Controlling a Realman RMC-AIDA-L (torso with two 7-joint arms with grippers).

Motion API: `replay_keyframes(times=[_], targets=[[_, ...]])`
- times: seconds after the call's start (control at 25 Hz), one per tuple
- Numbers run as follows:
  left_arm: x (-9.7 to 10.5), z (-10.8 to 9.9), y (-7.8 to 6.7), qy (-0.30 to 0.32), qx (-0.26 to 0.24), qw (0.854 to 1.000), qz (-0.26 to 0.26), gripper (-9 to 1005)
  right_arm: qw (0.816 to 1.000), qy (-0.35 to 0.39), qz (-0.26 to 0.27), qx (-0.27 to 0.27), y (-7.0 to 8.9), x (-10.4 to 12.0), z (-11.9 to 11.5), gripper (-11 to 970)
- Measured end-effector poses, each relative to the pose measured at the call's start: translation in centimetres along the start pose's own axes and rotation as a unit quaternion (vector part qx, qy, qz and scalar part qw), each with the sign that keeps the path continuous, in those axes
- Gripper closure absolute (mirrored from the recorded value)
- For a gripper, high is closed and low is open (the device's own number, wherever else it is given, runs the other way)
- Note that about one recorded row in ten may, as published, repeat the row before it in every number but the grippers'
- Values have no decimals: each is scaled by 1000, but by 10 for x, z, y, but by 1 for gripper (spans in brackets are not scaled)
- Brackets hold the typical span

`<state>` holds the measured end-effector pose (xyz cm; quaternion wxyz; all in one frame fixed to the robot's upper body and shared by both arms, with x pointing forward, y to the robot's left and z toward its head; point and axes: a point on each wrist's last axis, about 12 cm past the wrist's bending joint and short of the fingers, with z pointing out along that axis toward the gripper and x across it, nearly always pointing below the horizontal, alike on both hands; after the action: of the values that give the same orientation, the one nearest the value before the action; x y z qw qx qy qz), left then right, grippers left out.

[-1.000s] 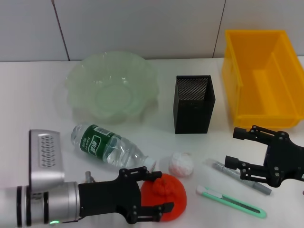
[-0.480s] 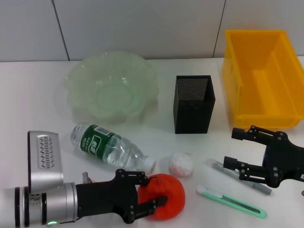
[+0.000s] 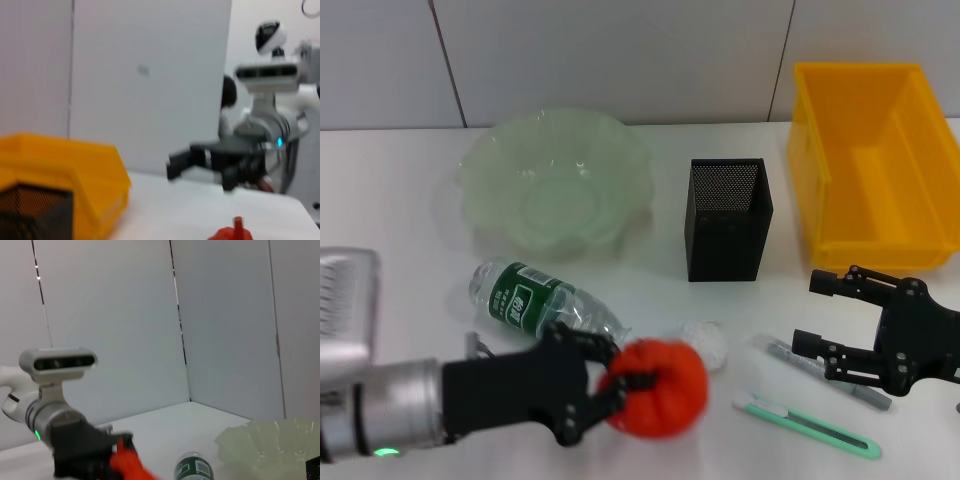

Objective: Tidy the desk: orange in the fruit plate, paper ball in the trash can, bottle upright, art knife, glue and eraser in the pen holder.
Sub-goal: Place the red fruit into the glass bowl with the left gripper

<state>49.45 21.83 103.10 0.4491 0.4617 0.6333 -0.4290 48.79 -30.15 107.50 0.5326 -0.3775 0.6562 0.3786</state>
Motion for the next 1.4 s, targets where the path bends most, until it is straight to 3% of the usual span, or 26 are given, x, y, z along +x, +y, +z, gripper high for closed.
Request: replay_keyframes(times=[0.08, 0.12, 0.16, 0.2, 0.36, 0.4, 0.48, 0.52, 0.56, 0.6, 0.64, 0.68, 0.72, 0.76, 0.88, 1.2, 1.4], targets=[[-8, -9, 0, -28, 0, 1000, 9, 806, 1000, 0, 1, 1, 0, 0, 0, 194], [-26, -26, 6, -64, -14, 997, 33, 811, 1000, 1, 1, 2, 1, 1, -1, 194], [-26, -26, 6, -64, -14, 997, 33, 817, 1000, 1, 1, 2, 1, 1, -1, 194], [-34, -38, 14, -84, -47, 994, 41, 823, 1000, 1, 2, 2, 1, 1, -1, 194], [-34, -38, 14, -84, -47, 994, 41, 845, 1000, 1, 3, 4, 1, 2, -1, 194], [-49, -55, 37, -120, -131, 983, 47, 851, 1000, 1, 3, 4, 1, 2, -1, 194], [-49, -55, 37, -120, -131, 983, 47, 862, 1000, 1, 6, 3, 1, 3, -1, 194], [-60, -52, 60, -127, -186, 973, 43, 868, 1000, 0, 7, 2, 1, 3, 0, 194], [-60, -52, 60, -127, -186, 973, 43, 873, 1000, 0, 7, 2, 1, 3, 0, 194], [-70, -42, 83, -126, -238, 962, 34, 879, 1000, -1, 8, 1, 1, 3, 1, 194], [-76, -36, 94, -120, -256, 959, 34, 884, 1000, -1, 8, 0, 1, 3, 2, 194], [-76, -36, 94, -120, -256, 959, 34, 890, 1000, -1, 8, 0, 1, 3, 2, 195], [-84, -27, 108, -104, -279, 954, 35, 895, 1000, 0, 9, -1, 1, 3, 3, 195], [-87, -23, 114, -96, -289, 952, 34, 941, 1000, 0, 9, -1, 1, 3, 3, 195], [-94, -6, 135, -56, -332, 942, 16, 941, 1000, 0, 9, -2, 1, 3, 3, 195], [-91, 0, 148, -26, -382, 924, -9, 940, 1000, 0, 9, -6, 2, 3, 4, 195], [-89, 0, 147, -26, -381, 924, -10, 808, 1000, 1, 9, -7, 2, 3, 4, 195]])
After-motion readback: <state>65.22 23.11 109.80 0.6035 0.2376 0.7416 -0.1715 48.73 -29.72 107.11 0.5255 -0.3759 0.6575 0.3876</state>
